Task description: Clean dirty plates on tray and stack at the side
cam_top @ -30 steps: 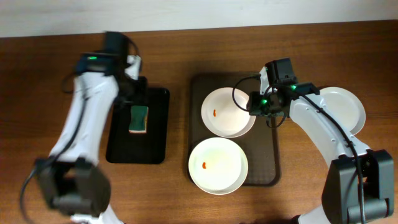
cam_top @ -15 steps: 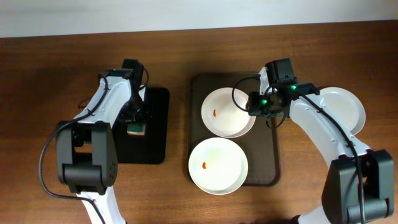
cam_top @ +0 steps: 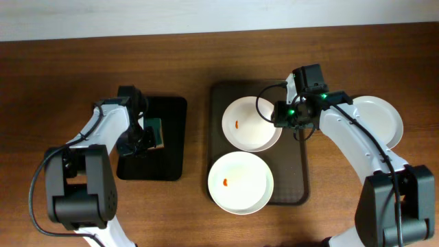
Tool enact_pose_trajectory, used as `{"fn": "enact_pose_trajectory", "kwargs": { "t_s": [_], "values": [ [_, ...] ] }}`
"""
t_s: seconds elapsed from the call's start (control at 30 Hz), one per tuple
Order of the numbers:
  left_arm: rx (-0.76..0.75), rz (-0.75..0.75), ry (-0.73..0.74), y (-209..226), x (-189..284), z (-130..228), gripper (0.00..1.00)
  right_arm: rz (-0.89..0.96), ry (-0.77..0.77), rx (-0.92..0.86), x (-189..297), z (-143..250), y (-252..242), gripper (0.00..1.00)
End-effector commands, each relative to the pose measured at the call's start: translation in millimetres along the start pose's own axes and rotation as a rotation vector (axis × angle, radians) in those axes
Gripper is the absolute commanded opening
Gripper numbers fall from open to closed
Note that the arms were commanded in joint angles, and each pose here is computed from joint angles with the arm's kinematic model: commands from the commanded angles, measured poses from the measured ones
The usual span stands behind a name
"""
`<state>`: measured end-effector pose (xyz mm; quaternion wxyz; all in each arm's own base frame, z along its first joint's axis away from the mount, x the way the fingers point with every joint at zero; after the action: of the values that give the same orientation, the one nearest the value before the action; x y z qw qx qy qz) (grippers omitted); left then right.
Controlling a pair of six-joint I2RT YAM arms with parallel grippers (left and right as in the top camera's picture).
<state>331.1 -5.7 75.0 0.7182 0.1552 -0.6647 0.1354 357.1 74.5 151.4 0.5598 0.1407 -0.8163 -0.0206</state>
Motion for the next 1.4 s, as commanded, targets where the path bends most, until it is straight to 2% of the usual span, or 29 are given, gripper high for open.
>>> {"fn": "enact_pose_trajectory", "kwargs": {
  "t_s": [0.0, 0.2, 0.27, 0.33, 0.4, 0.5, 0.57, 0.6, 0.67, 0.7, 0.73, 0.77, 0.87, 0.9, 0.93, 1.0, 1.03, 1.13, 1.17, 1.2, 1.23, 1.3, 1.37],
  "values": [
    [0.000, 0.086, -0.061, -12.3, 39.4, -10.1, 0.03, -0.006, -0.032, 0.015, 8.4, -6.4, 2.6, 0.44],
    [0.005, 0.144, -0.083, -23.4, 35.0, -10.2, 0.00, -0.006, -0.032, 0.015, 8.4, -6.4, 2.6, 0.45],
    [-0.025, 0.123, -0.088, -28.3, 5.9, 2.4, 0.00, -0.006, -0.032, 0.015, 8.4, -6.4, 2.6, 0.44],
    [0.014, 0.063, -0.108, -15.6, -27.6, 14.9, 0.00, -0.006, -0.032, 0.015, 8.4, -6.2, 2.6, 0.45],
    [0.015, 0.045, -0.123, -9.3, -43.2, 21.5, 0.00, -0.006, -0.032, 0.015, 8.4, -6.2, 2.6, 0.45],
    [-0.079, 0.063, -0.108, -16.6, -24.4, 14.4, 0.00, -0.006, -0.032, 0.015, 8.4, -6.2, 2.7, 0.44],
    [-0.101, 0.065, -0.118, -24.8, 12.9, -1.3, 0.08, -0.006, -0.032, 0.015, 8.4, -6.2, 2.7, 0.45],
    [-0.101, 0.076, -0.140, -30.0, 36.3, -11.0, 0.18, -0.006, -0.032, 0.015, 8.4, -6.2, 2.7, 0.44],
    [-0.101, 0.097, -0.182, -35.7, 58.8, -21.8, 0.31, -0.006, -0.031, 0.014, 8.4, -6.2, 2.7, 0.45],
    [-0.100, 0.103, -0.201, -37.2, 60.4, -25.1, 0.36, -0.006, -0.032, 0.015, 8.4, -6.2, 2.7, 0.44],
    [-0.099, 0.104, -0.210, -37.9, 58.2, -27.1, 0.45, -0.006, -0.032, 0.015, 8.4, -6.2, 2.6, 0.45],
    [-0.097, 0.100, -0.225, -37.6, 49.0, -28.6, 0.49, -0.006, -0.032, 0.015, 8.4, -6.3, 2.6, 0.44],
    [-0.096, 0.092, -0.235, -31.8, 8.1, -19.7, 0.51, -0.006, -0.032, 0.015, 8.4, -6.3, 2.6, 0.45],
    [-0.096, 0.096, -0.242, -30.4, -1.9, -17.1, 0.50, -0.006, -0.032, 0.015, 8.4, -6.3, 2.6, 0.45],
    [-0.096, 0.101, -0.252, -29.9, -8.6, -15.8, 0.44, -0.006, -0.032, 0.015, 8.4, -6.3, 2.7, 0.44],
    [-0.097, 0.114, -0.261, -30.1, -14.8, -14.5, 0.08, -0.006, -0.032, 0.015, 8.4, -6.3, 2.7, 0.44],
    [-0.137, 0.142, -0.260, -34.5, -8.3, -16.2, 0.00, -0.006, -0.032, 0.015, 8.4, -6.4, 2.7, 0.45],
    [-0.226, 0.176, -0.256, -44.2, 31.9, -24.8, 0.00, -0.007, -0.032, 0.015, 8.4, -6.2, 2.7, 0.45],
    [-0.234, 0.173, -0.258, -45.4, 43.5, -27.7, 0.15, -0.006, -0.031, 0.014, 8.4, -6.2, 2.7, 0.44],
    [-0.233, 0.168, -0.255, -45.8, 53.4, -29.2, 0.43, -0.007, -0.031, 0.014, 8.4, -6.2, 2.7, 0.45],
    [-0.233, 0.161, -0.236, -44.3, 53.5, -26.4, 0.54, -0.007, -0.031, 0.014, 8.4, -6.2, 2.7, 0.45],
    [-0.232, 0.152, -0.216, -42.5, 52.1, -23.2, 0.54, -0.006, -0.031, 0.014, 8.4, -6.2, 2.7, 0.45],
    [-0.239, 0.135, -0.225, -43.2, 45.6, -21.9, 0.45, -0.006, -0.032, 0.015, 8.4, -6.2, 2.7, 0.45]
  ]
}}
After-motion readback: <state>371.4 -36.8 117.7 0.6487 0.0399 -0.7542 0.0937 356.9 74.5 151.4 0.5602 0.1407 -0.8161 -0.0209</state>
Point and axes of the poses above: each gripper's point midway between its finger pads, its own x axis back along the fingers, its own y axis along the line the jaws close on, z = x × y, the point moved 7 cm from there along x, back along the fingers, and after that the axes turned 12 degrees about x, right-handed, at the moved point
